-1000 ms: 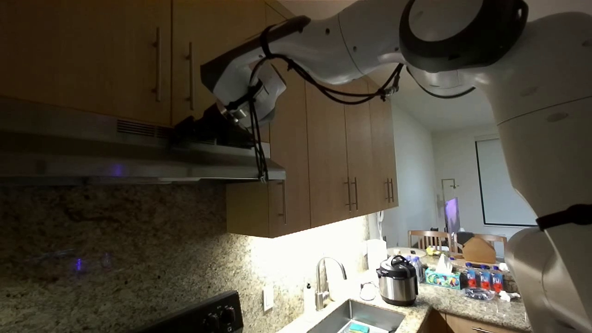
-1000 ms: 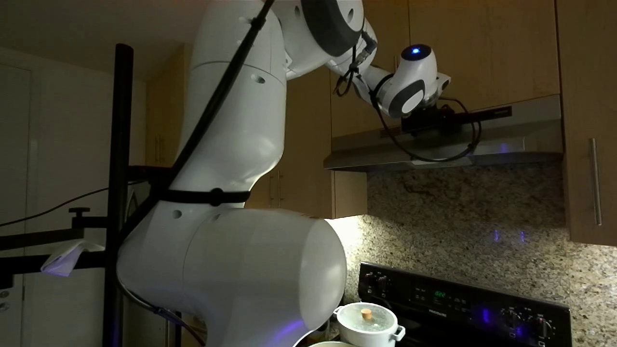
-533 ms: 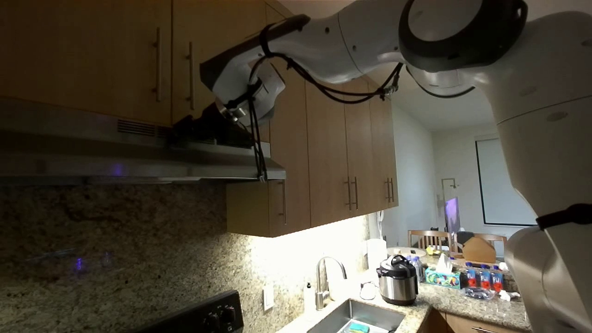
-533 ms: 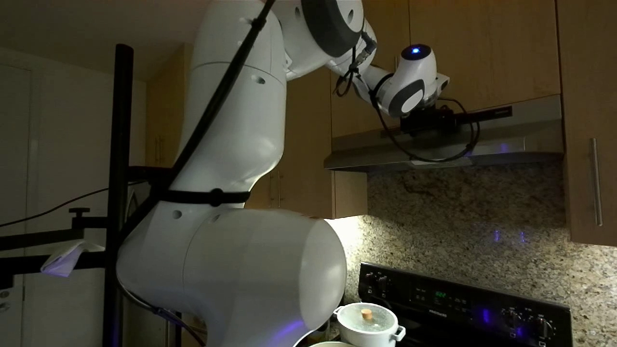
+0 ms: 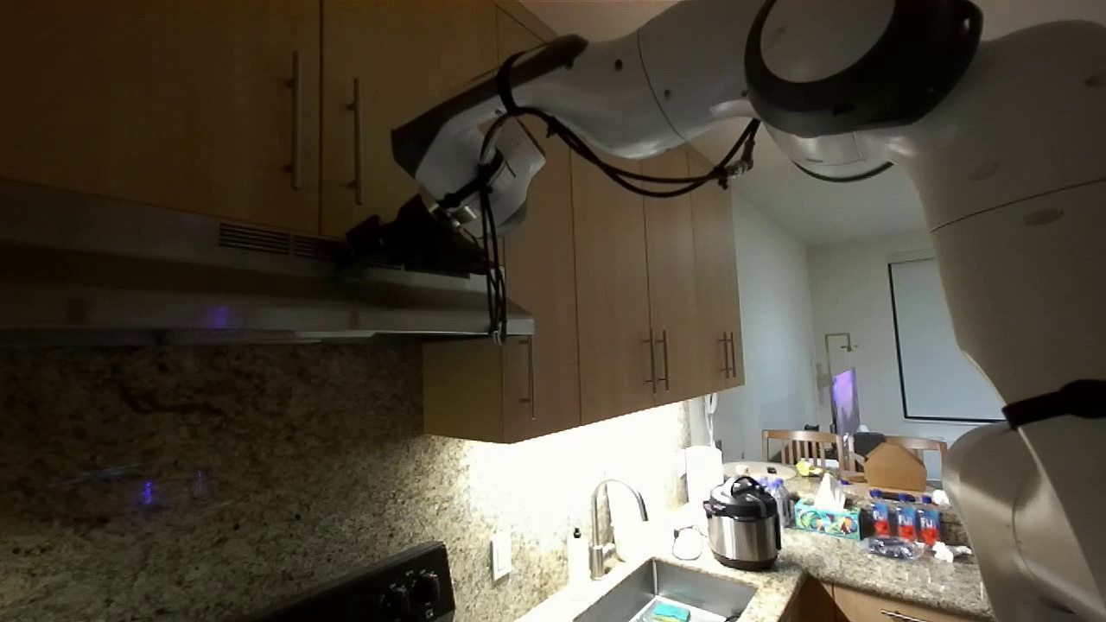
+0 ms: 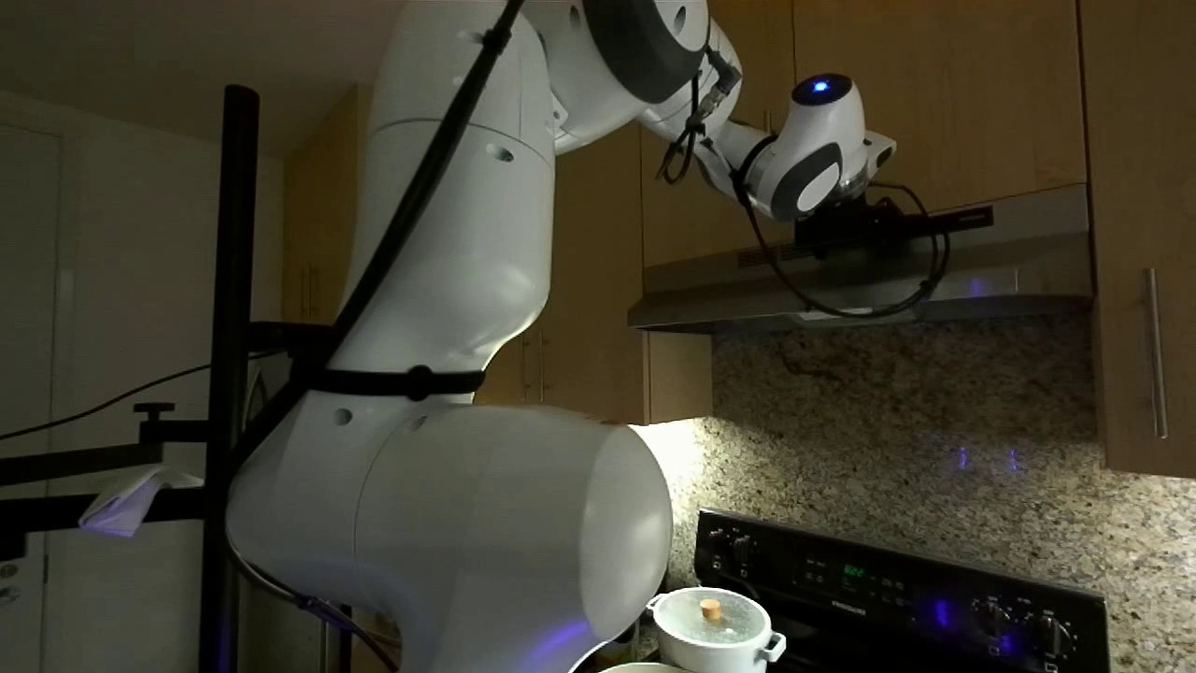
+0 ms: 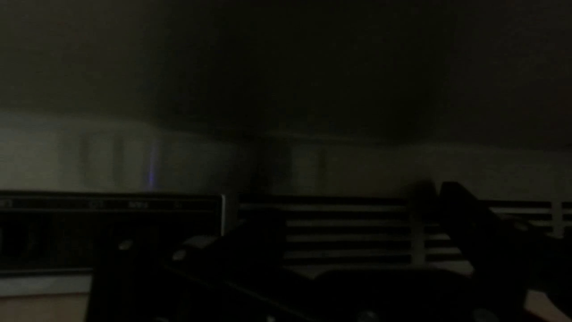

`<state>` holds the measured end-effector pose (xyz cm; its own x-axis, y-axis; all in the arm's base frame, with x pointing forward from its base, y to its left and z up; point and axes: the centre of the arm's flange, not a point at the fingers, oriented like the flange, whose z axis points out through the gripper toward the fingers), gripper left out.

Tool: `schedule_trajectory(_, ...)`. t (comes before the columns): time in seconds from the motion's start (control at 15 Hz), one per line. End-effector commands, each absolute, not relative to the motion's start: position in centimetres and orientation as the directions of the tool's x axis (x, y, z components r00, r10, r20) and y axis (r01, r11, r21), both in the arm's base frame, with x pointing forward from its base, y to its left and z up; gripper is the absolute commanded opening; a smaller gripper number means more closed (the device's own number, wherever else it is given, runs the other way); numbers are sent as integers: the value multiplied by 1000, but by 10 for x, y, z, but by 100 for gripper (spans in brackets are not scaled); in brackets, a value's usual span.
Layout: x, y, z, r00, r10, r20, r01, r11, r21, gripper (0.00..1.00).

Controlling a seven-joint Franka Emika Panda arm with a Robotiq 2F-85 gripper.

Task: Turn on the stove overhead light

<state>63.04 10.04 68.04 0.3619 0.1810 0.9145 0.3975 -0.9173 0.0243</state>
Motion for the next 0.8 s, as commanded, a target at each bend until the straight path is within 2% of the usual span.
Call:
schedule_trajectory(0.0,621,86,692,368,120,922,302,-953,4,100)
schedule_trajectory(0.2,612,81,695,379,58,924,235,-971,-36,100)
schedule_trajectory(0.53,586,62,707,310,-40,950,95,-993,-73,100)
schedule_trajectory(0.73,591,60,708,312,-56,949,102,-990,-92,100)
